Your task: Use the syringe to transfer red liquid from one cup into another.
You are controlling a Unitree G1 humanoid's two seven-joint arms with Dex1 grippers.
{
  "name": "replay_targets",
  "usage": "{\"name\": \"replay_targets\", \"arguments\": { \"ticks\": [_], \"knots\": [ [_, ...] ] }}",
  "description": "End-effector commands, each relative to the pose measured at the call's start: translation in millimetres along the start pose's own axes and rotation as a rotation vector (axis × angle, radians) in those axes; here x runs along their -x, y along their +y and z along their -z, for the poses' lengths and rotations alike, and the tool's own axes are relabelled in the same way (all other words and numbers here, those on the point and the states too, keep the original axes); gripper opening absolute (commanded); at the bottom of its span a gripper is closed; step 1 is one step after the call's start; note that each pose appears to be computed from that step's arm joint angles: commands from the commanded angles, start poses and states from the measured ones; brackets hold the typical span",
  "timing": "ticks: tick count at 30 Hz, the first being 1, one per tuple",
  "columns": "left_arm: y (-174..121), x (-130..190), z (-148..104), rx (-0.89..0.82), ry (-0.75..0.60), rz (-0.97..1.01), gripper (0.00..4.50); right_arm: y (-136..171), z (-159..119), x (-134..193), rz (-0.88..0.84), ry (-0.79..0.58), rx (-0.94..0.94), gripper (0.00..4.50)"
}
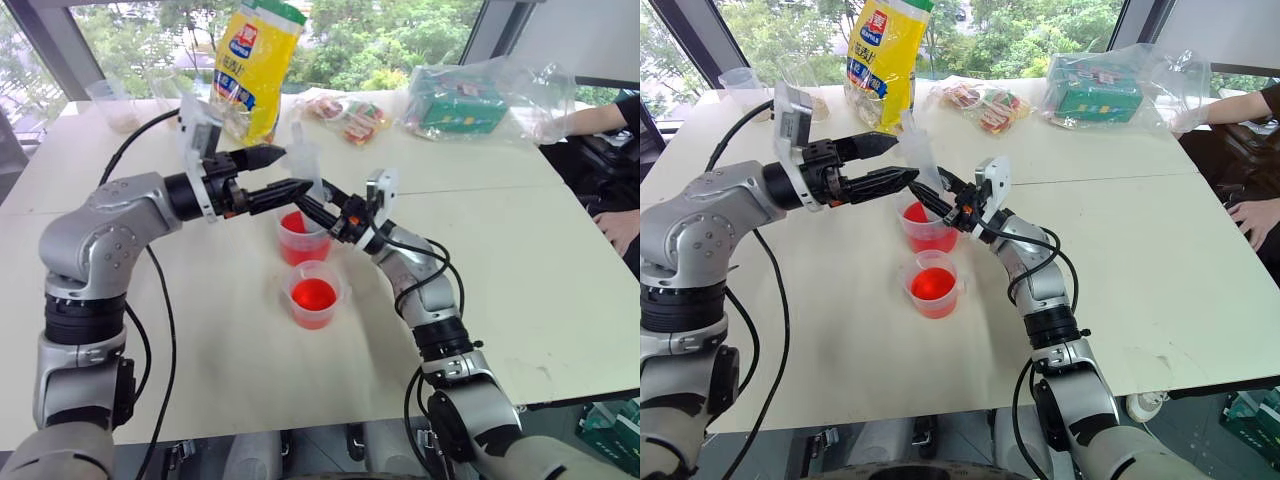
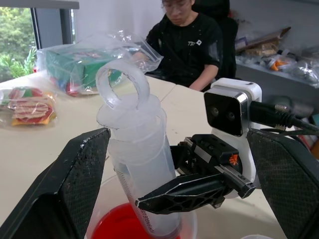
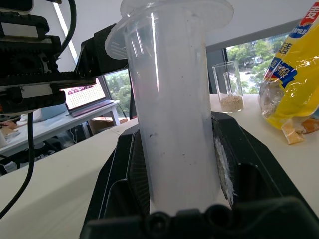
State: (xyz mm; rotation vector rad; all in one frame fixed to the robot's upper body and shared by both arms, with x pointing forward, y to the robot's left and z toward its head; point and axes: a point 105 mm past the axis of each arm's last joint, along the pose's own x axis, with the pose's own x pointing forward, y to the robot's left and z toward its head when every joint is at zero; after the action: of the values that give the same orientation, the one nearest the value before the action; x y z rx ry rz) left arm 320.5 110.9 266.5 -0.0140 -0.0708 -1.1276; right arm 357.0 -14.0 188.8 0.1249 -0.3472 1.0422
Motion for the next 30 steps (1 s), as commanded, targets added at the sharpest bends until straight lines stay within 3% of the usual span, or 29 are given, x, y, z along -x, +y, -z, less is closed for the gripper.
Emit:
{"name": "replay_targets", "arguments": {
  "ticks": [1, 15, 22, 30],
  "knots": [
    [-8, 10, -31, -0.099, -0.05, 0.033, 4.5, 16, -1, -7, -0.083, 0.005, 0.001, 1.39],
    [-9, 21, -43, -0.106, -0.055, 0.06, 4.5, 11, -4, -9, -0.065, 0.0, -0.009, 1.39],
    [-9, 3, -26, -0.086, -0.039, 0.078, 4.5, 14, -4, -9, -0.075, 0.004, -0.009, 1.39],
    [-8, 4, -28, -0.094, -0.044, 0.073, 4.5, 13, -6, -10, -0.073, 0.003, -0.007, 1.39]
  ]
}}
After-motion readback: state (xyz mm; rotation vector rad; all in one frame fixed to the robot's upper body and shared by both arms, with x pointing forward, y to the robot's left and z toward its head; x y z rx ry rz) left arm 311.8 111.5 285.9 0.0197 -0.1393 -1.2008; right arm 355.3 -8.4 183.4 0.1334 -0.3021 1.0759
